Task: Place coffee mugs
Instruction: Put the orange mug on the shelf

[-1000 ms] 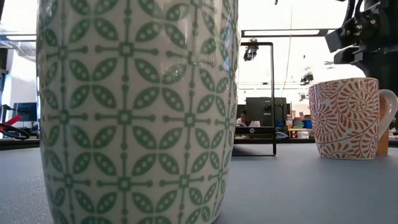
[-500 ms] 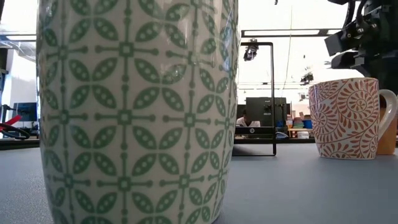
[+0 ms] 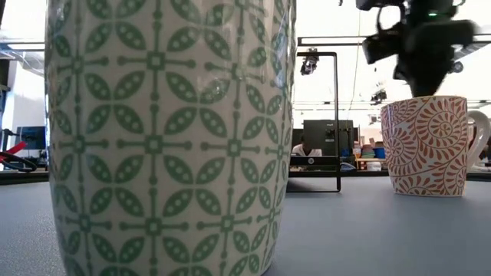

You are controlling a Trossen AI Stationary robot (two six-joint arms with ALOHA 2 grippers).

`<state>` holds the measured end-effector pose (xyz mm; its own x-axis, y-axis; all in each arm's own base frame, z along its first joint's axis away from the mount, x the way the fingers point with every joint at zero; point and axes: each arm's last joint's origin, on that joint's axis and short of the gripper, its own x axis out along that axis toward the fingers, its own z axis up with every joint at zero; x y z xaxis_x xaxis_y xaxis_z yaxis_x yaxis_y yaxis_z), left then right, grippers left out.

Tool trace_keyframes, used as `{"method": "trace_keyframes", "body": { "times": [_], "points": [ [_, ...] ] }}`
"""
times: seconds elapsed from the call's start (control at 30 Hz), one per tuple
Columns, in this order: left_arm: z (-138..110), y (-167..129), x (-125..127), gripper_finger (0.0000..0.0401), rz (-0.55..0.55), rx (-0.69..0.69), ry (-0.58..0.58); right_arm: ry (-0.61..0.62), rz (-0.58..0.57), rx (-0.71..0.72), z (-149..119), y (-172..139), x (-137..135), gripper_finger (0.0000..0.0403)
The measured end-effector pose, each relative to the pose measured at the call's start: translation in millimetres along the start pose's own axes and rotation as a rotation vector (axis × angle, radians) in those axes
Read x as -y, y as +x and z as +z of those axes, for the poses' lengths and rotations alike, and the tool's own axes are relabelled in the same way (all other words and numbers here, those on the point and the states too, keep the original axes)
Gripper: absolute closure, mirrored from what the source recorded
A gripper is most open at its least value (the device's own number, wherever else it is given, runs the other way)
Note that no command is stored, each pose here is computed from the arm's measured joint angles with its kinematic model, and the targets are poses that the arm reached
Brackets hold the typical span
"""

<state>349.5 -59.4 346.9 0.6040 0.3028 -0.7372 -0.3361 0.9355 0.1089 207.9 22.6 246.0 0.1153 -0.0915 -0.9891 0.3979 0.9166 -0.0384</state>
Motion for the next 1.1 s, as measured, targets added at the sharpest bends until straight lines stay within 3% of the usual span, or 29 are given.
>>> {"method": "trace_keyframes", "body": {
  "times": [0.27,0.4,0.83,1.1],
  "points": [
    [-5,0,-2,0.0365,0.019,-0.051,0.026,0.295,0.063,0.149,36,-22,31,0.039],
    [-7,0,-3,0.0365,0.027,-0.072,0.041,0.36,0.085,0.171,50,-26,41,0.039],
    [-14,-14,-12,0.0365,0.052,-0.123,0.079,0.285,0.09,0.14,113,-19,30,0.039],
    [-20,-22,-8,0.0365,0.047,-0.143,0.107,0.33,0.143,0.102,142,-9,38,0.039]
  ]
}}
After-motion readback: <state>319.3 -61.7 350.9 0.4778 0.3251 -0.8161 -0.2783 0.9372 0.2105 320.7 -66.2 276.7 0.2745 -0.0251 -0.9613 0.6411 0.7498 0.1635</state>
